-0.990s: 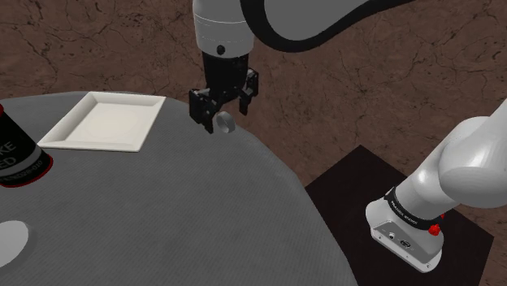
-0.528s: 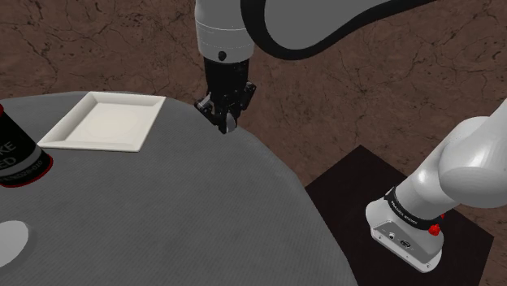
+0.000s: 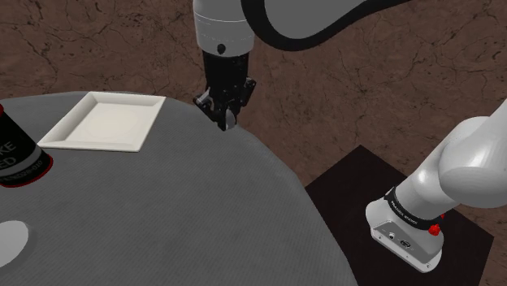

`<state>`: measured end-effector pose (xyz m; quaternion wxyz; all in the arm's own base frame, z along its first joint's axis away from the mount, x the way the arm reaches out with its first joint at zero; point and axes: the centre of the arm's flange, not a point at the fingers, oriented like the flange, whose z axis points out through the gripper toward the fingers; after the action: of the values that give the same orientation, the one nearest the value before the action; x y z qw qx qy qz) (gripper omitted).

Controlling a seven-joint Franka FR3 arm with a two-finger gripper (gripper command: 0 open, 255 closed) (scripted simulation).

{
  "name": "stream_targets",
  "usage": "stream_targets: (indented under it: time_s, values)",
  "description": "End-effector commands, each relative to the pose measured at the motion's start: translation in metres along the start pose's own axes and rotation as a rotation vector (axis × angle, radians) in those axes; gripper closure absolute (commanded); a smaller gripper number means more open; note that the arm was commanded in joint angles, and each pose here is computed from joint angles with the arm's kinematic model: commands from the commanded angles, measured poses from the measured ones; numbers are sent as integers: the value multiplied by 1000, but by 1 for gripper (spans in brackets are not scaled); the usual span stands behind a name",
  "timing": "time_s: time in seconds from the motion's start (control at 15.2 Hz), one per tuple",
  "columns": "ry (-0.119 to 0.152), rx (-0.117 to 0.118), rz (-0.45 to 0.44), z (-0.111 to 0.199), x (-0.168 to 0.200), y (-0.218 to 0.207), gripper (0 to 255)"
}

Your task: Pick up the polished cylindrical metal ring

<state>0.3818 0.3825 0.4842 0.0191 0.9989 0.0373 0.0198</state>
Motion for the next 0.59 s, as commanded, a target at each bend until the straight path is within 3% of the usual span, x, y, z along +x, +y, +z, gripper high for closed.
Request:
stream_targets:
  time_s: [0.0,0.53]
  values:
    - [0,0,0,-10,0,1,255]
    - [0,0,0,-52,2,3,255]
